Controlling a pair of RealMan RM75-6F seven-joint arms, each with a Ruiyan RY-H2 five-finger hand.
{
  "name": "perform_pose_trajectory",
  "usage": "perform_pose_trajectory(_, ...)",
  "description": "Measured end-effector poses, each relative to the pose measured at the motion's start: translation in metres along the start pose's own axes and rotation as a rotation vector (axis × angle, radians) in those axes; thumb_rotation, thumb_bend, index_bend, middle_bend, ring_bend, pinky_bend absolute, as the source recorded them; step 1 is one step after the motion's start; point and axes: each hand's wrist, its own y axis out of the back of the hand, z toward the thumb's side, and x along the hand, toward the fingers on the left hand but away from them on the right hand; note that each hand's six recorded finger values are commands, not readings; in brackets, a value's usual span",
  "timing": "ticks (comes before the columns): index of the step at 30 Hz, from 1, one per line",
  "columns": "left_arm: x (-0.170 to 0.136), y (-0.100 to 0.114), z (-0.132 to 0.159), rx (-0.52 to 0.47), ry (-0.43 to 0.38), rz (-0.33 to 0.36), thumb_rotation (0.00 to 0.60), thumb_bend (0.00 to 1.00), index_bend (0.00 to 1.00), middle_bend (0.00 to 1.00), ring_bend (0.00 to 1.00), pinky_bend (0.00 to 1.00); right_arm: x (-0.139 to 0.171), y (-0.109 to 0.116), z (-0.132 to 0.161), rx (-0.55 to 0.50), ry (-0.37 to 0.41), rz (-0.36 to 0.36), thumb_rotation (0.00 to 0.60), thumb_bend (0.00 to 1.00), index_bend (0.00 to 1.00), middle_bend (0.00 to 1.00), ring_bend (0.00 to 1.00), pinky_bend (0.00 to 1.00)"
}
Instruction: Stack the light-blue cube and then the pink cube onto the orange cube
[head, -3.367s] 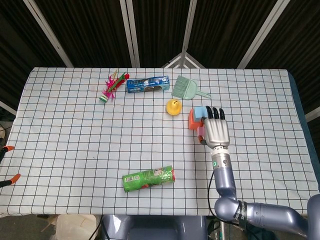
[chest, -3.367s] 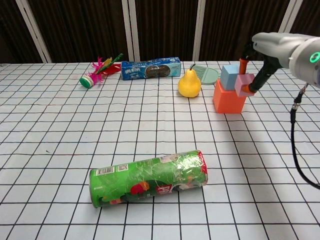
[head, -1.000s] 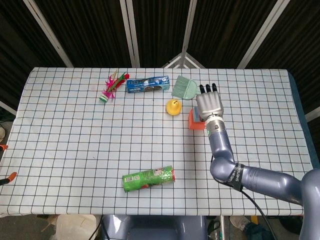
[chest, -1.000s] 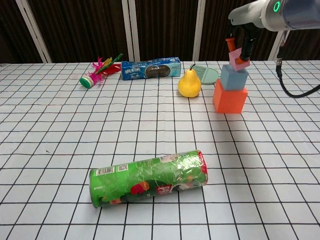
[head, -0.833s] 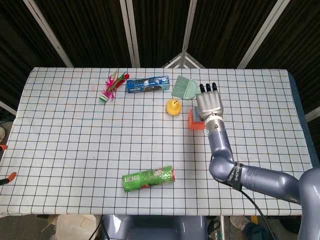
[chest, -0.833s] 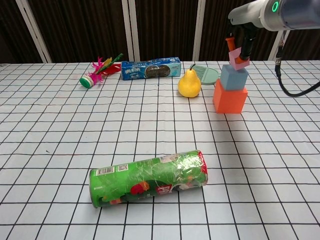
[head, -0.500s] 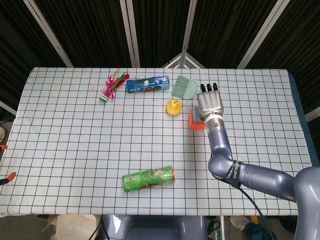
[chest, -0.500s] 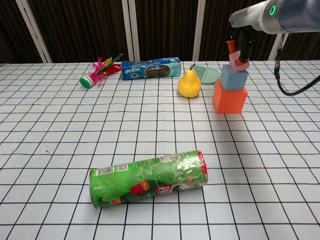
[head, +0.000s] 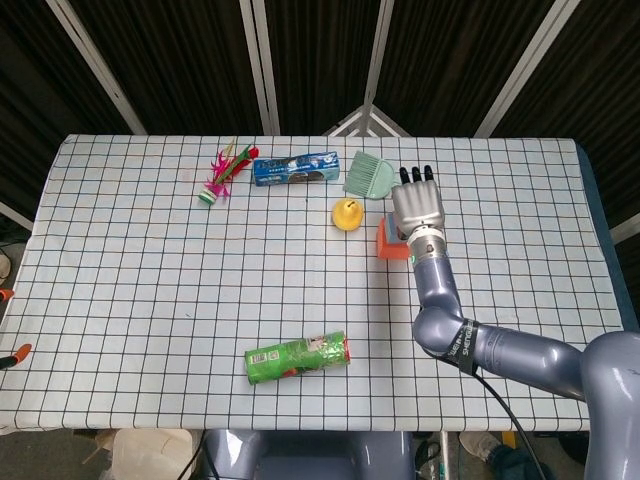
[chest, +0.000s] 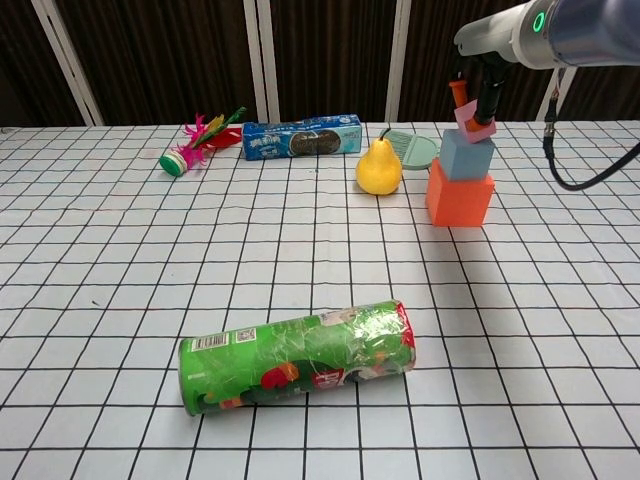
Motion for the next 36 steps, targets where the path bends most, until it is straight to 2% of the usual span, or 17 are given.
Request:
perform_pose_trajectory(15, -0.001, 0.001, -0.001, -0.005, -0.001, 0.000, 0.600, 0.21, 0.22, 0.01, 0.00, 0.02, 0.003, 0.007, -0.004, -0.027, -0.017, 0.001, 0.600, 0.37, 0.50, 0.09, 0.06, 0.00)
perform_pose_trajectory(26, -0.001, 0.002, -0.001, -0.012, -0.006, 0.001, 0.600, 0.21, 0.22, 0.01, 0.00, 0.02, 0.010, 0.011, 0.007, -0.158, 0.011, 0.059, 0.600, 0.37, 0.51, 0.09, 0.06, 0.00)
perform_pose_trajectory(36, -0.002, 0.004, -0.004, -0.018, -0.008, 0.003, 0.600, 0.21, 0.22, 0.01, 0.00, 0.02, 0.012, 0.017, 0.011, -0.236, 0.033, 0.054, 0.600, 0.38, 0.51, 0.09, 0.06, 0.00)
